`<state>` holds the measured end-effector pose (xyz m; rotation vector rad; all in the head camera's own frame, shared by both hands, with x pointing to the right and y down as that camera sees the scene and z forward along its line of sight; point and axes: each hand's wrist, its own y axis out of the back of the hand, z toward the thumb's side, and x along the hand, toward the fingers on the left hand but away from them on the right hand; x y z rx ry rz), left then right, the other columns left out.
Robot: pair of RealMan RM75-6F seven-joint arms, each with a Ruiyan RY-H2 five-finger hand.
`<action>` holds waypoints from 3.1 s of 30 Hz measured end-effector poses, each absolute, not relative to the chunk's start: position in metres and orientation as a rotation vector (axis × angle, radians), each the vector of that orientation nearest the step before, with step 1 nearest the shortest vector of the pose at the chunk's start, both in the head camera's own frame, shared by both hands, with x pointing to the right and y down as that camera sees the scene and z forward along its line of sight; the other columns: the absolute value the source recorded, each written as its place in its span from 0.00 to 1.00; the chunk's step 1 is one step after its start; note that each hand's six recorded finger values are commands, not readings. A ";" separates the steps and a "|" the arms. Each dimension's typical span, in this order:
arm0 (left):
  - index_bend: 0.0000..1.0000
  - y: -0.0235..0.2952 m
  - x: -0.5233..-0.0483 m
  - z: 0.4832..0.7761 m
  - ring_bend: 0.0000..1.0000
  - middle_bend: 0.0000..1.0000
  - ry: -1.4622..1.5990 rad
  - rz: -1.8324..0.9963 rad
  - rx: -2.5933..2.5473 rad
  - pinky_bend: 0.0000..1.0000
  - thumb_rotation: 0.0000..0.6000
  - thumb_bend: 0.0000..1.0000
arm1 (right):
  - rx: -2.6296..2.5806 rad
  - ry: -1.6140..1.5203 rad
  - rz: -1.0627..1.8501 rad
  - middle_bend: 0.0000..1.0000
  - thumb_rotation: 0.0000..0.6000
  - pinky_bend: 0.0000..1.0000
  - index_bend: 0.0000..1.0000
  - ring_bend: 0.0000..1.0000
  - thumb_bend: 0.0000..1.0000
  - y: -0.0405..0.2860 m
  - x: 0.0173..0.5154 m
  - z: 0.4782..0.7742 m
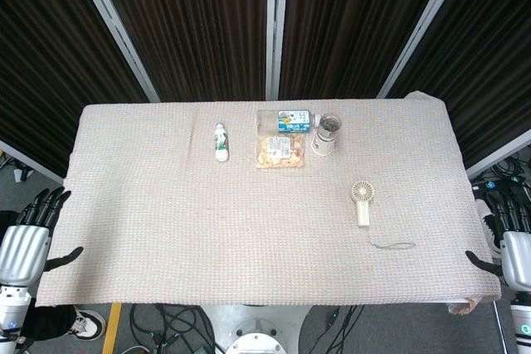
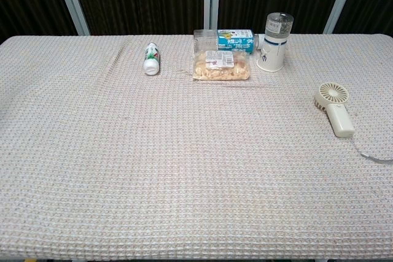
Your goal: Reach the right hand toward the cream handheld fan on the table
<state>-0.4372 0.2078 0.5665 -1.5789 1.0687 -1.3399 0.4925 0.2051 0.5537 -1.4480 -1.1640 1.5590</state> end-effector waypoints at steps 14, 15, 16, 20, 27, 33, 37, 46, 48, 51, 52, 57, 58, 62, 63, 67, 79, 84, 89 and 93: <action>0.06 0.210 -0.437 0.570 0.00 0.04 1.069 -1.344 -1.585 0.18 1.00 0.05 | -1.455 -1.158 1.568 0.00 1.00 0.00 0.00 0.00 0.00 0.207 0.493 0.557; 0.06 0.209 -0.437 0.570 0.00 0.04 1.068 -1.344 -1.586 0.18 1.00 0.05 | -1.455 -1.159 1.567 0.00 1.00 0.00 0.00 0.00 0.01 0.207 0.493 0.557; 0.06 0.209 -0.437 0.570 0.00 0.04 1.067 -1.342 -1.587 0.18 1.00 0.05 | -1.456 -1.160 1.567 0.00 1.00 0.00 0.00 0.00 0.02 0.207 0.493 0.558; 0.06 0.206 -0.434 0.569 0.00 0.04 1.070 -1.329 -1.590 0.18 1.00 0.05 | -1.460 -1.157 1.575 0.00 1.00 0.00 0.00 0.00 0.10 0.206 0.494 0.559; 0.06 0.209 -0.437 0.575 0.00 0.04 1.070 -1.348 -1.602 0.18 1.00 0.05 | -1.470 -1.147 1.592 0.00 1.00 0.00 0.00 0.00 0.23 0.207 0.495 0.564; 0.06 0.210 -0.436 0.575 0.00 0.04 1.072 -1.338 -1.597 0.18 1.00 0.05 | -1.487 -1.133 1.597 0.00 1.00 0.00 0.00 0.00 0.83 0.204 0.493 0.570; 0.06 0.210 -0.435 0.576 0.00 0.04 1.066 -1.343 -1.604 0.18 1.00 0.05 | -1.503 -1.133 1.581 0.02 1.00 0.00 0.00 0.00 1.00 0.201 0.486 0.576; 0.06 0.212 -0.439 0.576 0.00 0.04 1.069 -1.352 -1.603 0.18 1.00 0.05 | -1.544 -1.103 1.596 0.87 1.00 0.66 0.00 0.70 1.00 0.192 0.471 0.591; 0.06 0.212 -0.440 0.577 0.00 0.04 1.070 -1.352 -1.607 0.18 1.00 0.05 | -1.559 -1.075 1.606 0.93 1.00 0.69 0.00 0.74 1.00 0.190 0.466 0.595; 0.06 0.212 -0.440 0.577 0.00 0.04 1.067 -1.350 -1.609 0.18 1.00 0.05 | -1.575 -1.039 1.614 0.93 1.00 0.69 0.00 0.74 1.00 0.185 0.458 0.602; 0.06 0.212 -0.440 0.577 0.00 0.04 1.066 -1.349 -1.608 0.18 1.00 0.05 | -1.581 -1.031 1.615 0.93 1.00 0.69 0.00 0.74 1.00 0.183 0.456 0.604; 0.06 0.212 -0.440 0.578 0.00 0.04 1.062 -1.351 -1.611 0.18 1.00 0.05 | -1.635 -0.996 1.629 0.94 1.00 0.70 0.00 0.79 1.00 0.179 0.443 0.619; 0.06 0.212 -0.440 0.578 0.00 0.04 1.061 -1.353 -1.612 0.18 1.00 0.05 | -1.649 -0.986 1.634 0.94 1.00 0.71 0.02 0.80 1.00 0.178 0.440 0.622; 0.06 0.213 -0.442 0.580 0.00 0.04 1.059 -1.361 -1.612 0.18 1.00 0.05 | -1.731 -0.941 1.637 0.95 1.00 0.72 0.08 0.82 1.00 0.175 0.421 0.640; 0.06 0.213 -0.442 0.580 0.00 0.04 1.058 -1.363 -1.612 0.18 1.00 0.05 | -1.743 -0.936 1.631 0.95 1.00 0.72 0.08 0.82 1.00 0.173 0.416 0.644; 0.06 0.213 -0.444 0.581 0.00 0.04 1.058 -1.369 -1.611 0.18 1.00 0.05 | -1.779 -0.909 1.633 0.95 1.00 0.72 0.08 0.82 1.00 0.171 0.402 0.657; 0.06 0.214 -0.449 0.583 0.00 0.04 1.068 -1.381 -1.610 0.18 1.00 0.05 | -1.872 -0.780 1.688 0.95 1.00 0.72 0.07 0.82 1.00 0.172 0.364 0.699; 0.06 0.214 -0.451 0.583 0.00 0.04 1.073 -1.382 -1.611 0.18 1.00 0.05 | -1.895 -0.742 1.701 0.95 1.00 0.72 0.07 0.82 1.00 0.180 0.354 0.709; 0.06 0.215 -0.453 0.583 0.00 0.04 1.076 -1.383 -1.611 0.18 1.00 0.05 | -1.894 -0.727 1.721 0.95 1.00 0.72 0.07 0.82 1.00 0.186 0.354 0.713; 0.06 0.215 -0.455 0.582 0.00 0.04 1.081 -1.384 -1.605 0.18 1.00 0.05 | -1.897 -0.718 1.730 0.95 1.00 0.72 0.07 0.82 1.00 0.187 0.353 0.715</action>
